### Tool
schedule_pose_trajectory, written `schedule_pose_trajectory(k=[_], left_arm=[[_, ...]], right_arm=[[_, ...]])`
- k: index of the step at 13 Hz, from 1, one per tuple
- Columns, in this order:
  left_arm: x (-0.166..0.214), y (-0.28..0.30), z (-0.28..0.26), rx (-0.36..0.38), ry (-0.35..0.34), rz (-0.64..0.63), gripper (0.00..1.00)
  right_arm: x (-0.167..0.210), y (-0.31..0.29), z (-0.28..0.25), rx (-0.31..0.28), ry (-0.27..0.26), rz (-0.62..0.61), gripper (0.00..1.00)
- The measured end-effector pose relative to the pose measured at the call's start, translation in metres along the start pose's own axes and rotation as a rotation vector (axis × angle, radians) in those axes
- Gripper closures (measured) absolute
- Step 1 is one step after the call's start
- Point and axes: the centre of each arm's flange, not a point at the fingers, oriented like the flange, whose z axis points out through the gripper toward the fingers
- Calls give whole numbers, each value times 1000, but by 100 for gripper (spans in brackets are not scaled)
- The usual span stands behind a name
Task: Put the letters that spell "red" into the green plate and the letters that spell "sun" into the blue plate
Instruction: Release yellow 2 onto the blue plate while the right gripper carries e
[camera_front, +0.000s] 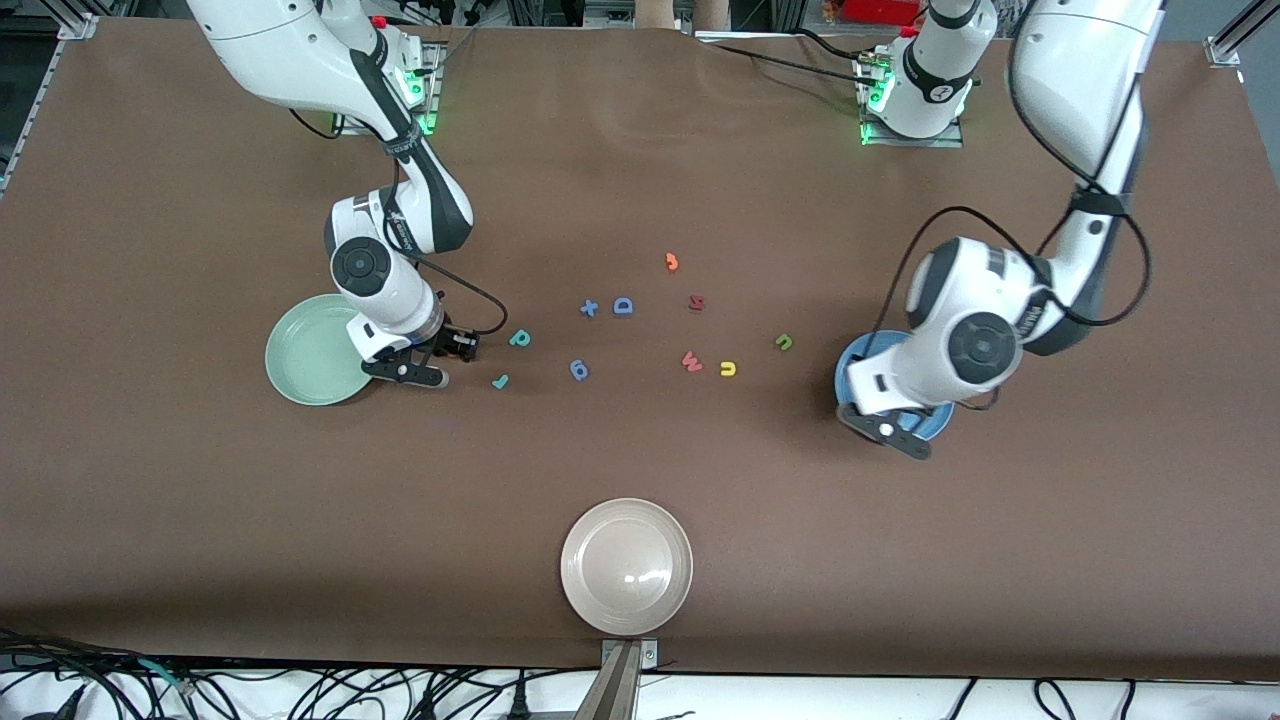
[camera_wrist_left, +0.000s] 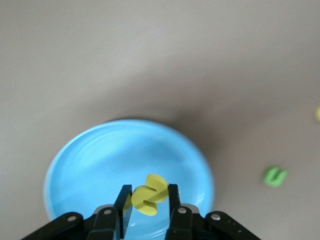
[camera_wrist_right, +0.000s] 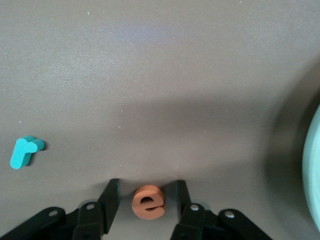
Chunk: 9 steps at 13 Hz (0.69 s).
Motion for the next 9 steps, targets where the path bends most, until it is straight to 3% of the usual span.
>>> schedule_pose_trajectory(k=[1, 4, 9], left_arm=[[-8, -19, 6, -10, -11, -9, 67], [-23, -46, 29, -35, -47, -21, 66], [-19, -32, 38, -47, -60, 1, 19]], right_arm=[[0, 0, 0, 0, 0, 0, 48], [1, 1, -2, 0, 2, 3, 73], [1, 1, -2, 0, 2, 3, 73]])
